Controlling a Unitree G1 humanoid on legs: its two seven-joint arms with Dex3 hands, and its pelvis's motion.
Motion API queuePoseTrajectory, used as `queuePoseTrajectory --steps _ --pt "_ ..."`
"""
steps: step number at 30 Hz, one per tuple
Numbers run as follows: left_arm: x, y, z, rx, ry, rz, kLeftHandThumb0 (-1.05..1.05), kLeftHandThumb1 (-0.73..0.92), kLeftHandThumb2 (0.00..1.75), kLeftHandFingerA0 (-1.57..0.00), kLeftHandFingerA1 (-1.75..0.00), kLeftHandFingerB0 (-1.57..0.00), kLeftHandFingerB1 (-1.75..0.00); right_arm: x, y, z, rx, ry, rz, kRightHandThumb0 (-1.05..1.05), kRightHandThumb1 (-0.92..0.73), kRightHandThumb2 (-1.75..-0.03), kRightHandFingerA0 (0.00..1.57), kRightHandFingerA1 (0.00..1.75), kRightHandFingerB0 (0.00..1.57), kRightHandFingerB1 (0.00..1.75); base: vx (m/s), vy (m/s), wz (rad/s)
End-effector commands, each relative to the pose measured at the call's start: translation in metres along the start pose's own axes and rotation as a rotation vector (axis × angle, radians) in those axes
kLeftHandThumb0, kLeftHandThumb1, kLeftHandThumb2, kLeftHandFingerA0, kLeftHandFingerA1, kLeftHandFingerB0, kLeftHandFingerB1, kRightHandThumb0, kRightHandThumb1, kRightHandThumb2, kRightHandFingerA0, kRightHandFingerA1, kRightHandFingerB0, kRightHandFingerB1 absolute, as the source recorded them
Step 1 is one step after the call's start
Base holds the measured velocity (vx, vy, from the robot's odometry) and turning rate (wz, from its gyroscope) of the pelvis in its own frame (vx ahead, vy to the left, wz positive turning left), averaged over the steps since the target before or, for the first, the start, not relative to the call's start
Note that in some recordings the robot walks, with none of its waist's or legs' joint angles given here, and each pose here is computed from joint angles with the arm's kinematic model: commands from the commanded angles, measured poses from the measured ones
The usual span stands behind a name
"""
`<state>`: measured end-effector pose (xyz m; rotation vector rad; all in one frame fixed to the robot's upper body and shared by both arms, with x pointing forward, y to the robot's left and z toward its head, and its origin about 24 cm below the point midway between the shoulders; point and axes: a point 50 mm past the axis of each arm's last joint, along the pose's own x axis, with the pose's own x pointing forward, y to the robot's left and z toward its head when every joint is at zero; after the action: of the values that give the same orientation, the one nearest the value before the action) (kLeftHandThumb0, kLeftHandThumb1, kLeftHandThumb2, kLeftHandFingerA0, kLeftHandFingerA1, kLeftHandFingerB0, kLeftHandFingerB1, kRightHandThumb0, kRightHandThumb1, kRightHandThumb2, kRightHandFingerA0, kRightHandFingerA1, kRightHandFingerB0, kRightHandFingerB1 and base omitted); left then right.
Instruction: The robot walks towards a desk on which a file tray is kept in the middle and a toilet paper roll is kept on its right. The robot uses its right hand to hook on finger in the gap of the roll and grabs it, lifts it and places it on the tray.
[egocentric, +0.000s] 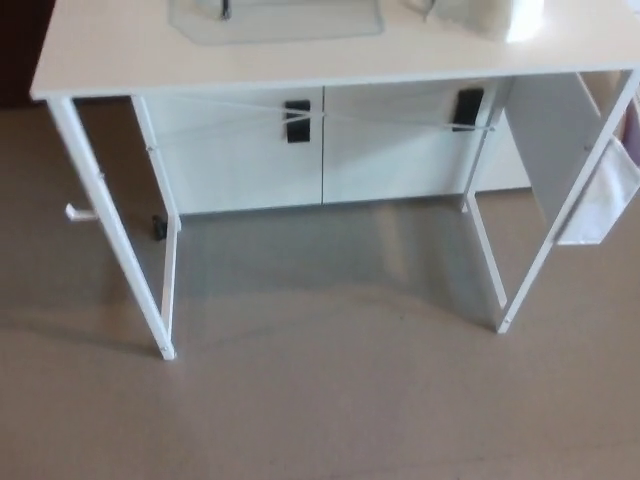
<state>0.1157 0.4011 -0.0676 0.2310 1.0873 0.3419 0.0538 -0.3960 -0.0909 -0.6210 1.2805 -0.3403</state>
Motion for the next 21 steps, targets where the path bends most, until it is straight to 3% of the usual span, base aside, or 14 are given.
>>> queuePoseTrajectory --steps 1,9,21 --pt "-0.0003 0.0026 0.0038 0.006 -0.008 0.006 -0.99 0.69 1.75 -0.47 -1.32 -0.30 -1.22 -0.0004 -0.0071 -0.0010 0.003 0.003 -0.023 -0.81 -0.92 -0.85 0.34 0.50 0.21 0.39 0.16 -0.057 0.23" --pt "0.0001 0.0008 0.0017 0.005 -0.003 0.002 -0.99 0.69 1.75 -0.47 -1.32 -0.30 -1.22 -0.0006 -0.0089 -0.0021 -0.001 0.006 -0.026 -0.81 -0.92 -0.85 0.34 0.50 0.21 0.39 0.18 -0.046 -0.06" --pt "0.0001 0.0008 0.0017 0.005 -0.003 0.002 -0.99 0.69 1.75 -0.47 -1.32 -0.30 -1.22 -0.0006 -0.0089 -0.0021 -0.001 0.006 -0.026 -0.81 -0.92 -0.85 0.34 0.50 0.21 0.39 0.29 0.145 -0.02"
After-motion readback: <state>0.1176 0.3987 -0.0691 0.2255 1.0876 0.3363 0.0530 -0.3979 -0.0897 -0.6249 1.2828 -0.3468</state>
